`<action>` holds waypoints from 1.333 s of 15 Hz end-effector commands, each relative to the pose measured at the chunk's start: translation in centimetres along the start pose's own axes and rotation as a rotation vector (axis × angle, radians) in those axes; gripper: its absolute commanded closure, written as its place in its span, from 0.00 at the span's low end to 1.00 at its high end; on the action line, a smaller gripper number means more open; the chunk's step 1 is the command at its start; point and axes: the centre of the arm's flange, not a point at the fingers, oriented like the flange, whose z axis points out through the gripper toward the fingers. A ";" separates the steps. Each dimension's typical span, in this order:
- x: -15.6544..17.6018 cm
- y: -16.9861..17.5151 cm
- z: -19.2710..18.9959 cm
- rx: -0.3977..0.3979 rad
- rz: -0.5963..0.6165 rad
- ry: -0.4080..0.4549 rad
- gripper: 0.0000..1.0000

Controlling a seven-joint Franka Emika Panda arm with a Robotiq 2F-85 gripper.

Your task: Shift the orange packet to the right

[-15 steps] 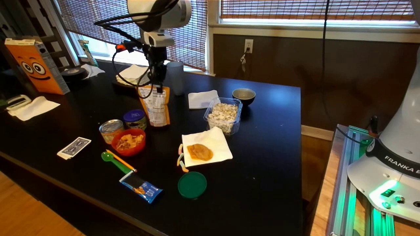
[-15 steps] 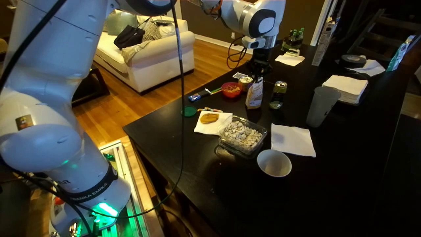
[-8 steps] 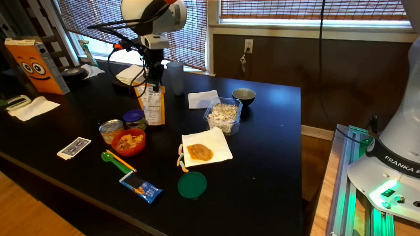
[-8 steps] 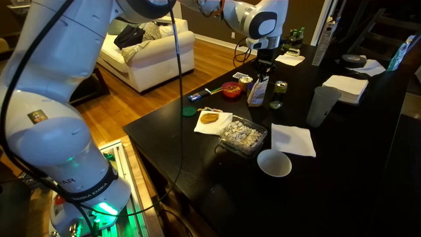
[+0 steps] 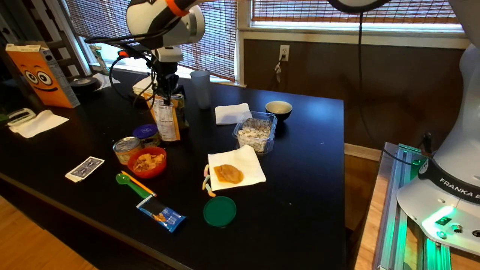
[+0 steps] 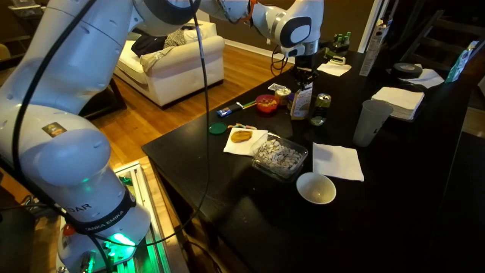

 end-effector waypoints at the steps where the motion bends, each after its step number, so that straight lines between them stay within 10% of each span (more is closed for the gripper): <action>1: -1.9 0.3 0.8 0.049 0.064 -0.055 0.99; 4: -1.9 0.2 1.5 0.059 0.063 -0.056 0.99; 5: -2.1 0.3 1.9 0.067 0.062 -0.047 0.72; 16: 2.1 -6.0 -5.1 0.114 -0.093 0.055 0.04; 20: 5.6 -7.9 -6.4 0.006 -0.316 0.049 0.00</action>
